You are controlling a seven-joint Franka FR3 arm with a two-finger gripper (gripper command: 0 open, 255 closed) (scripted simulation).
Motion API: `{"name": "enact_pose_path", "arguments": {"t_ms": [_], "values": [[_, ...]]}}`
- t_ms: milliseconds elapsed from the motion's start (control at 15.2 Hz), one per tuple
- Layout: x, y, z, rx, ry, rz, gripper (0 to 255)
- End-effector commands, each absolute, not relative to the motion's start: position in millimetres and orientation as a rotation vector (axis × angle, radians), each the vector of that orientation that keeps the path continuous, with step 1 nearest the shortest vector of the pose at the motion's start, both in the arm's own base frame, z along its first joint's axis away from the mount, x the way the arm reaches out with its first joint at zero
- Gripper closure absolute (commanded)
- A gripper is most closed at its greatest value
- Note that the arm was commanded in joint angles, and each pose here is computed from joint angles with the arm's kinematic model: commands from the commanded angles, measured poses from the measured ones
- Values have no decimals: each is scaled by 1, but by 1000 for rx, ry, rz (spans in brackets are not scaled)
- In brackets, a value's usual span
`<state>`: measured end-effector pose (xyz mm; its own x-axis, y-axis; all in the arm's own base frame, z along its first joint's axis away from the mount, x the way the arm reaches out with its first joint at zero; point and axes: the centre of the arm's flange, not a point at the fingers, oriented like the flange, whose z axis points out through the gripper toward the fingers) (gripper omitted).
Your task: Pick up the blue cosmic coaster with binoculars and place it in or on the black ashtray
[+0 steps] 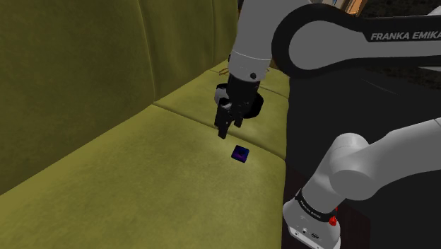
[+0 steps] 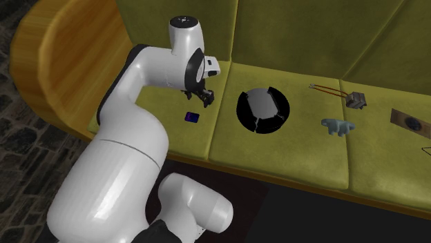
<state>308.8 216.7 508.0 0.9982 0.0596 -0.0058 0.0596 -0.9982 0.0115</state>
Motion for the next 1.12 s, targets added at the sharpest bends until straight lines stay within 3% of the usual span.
{"name": "enact_pose_path", "arguments": {"t_ms": [0, 1056], "values": [[287, 218, 504, 3123, 108, -7, 0], [266, 218, 459, 3117, 122, -7, 0]]}}
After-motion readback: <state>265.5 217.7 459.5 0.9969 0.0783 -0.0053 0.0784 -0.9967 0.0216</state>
